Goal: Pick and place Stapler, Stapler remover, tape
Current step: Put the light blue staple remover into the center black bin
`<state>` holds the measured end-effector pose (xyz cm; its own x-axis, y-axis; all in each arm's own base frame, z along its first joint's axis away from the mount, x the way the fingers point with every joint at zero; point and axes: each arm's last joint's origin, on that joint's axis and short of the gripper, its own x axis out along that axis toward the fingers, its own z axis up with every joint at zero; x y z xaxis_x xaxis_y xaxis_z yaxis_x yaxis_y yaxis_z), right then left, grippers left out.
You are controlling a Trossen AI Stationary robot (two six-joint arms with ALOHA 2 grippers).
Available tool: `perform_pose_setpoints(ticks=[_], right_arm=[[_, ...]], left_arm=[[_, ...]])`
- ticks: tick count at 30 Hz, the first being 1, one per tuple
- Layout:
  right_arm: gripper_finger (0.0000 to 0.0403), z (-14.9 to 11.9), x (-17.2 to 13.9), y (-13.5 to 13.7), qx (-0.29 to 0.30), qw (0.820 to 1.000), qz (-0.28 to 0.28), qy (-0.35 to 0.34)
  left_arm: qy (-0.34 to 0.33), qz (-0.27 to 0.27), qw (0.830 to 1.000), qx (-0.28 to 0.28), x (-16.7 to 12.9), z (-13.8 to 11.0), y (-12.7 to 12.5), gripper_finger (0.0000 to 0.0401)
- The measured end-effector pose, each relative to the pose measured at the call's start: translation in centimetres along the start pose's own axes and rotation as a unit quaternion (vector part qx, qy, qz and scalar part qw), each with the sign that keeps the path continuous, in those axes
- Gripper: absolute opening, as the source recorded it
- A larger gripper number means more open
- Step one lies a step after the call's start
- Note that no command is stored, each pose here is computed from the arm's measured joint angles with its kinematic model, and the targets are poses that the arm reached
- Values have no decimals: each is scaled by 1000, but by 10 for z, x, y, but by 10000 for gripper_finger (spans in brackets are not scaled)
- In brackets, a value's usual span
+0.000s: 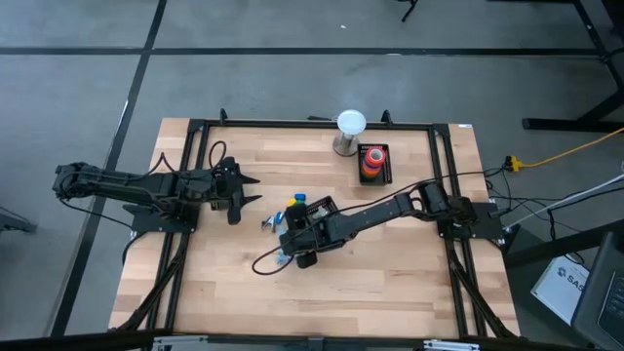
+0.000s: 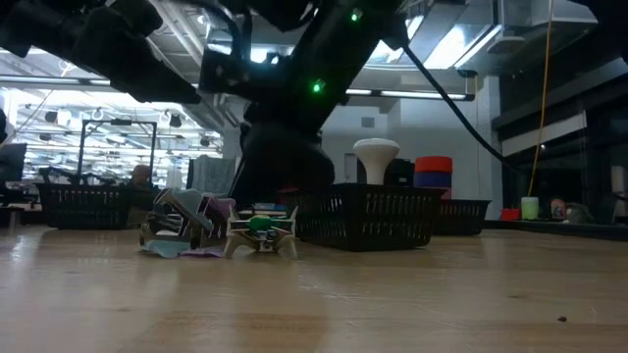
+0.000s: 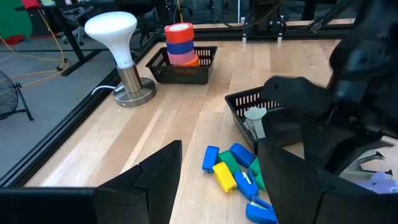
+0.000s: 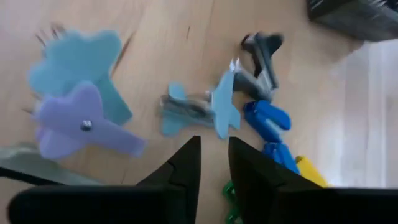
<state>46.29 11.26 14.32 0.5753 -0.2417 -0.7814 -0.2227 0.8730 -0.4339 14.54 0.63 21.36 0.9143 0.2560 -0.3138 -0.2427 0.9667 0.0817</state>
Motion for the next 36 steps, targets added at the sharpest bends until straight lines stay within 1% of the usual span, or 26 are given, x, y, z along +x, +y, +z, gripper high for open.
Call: perform_pose_setpoints(ticks=[8, 27, 30, 34, 36], right_arm=[[60, 1, 7, 2, -6, 1000, -3, -12], [57, 3, 7, 1, -2, 1000, -5, -21], [46, 3, 7, 1, -3, 1000, -6, -21], [16, 4, 6, 1, 0, 1000, -8, -25], [8, 4, 6, 1, 0, 1000, -7, -25]], left_arm=[[0, 0, 1000, 0, 0, 0, 0, 210], [0, 0, 1000, 0, 0, 0, 0, 210], [0, 0, 1000, 0, 0, 0, 0, 210], [0, 0, 1000, 0, 0, 0, 0, 210], [0, 0, 1000, 0, 0, 0, 0, 210]])
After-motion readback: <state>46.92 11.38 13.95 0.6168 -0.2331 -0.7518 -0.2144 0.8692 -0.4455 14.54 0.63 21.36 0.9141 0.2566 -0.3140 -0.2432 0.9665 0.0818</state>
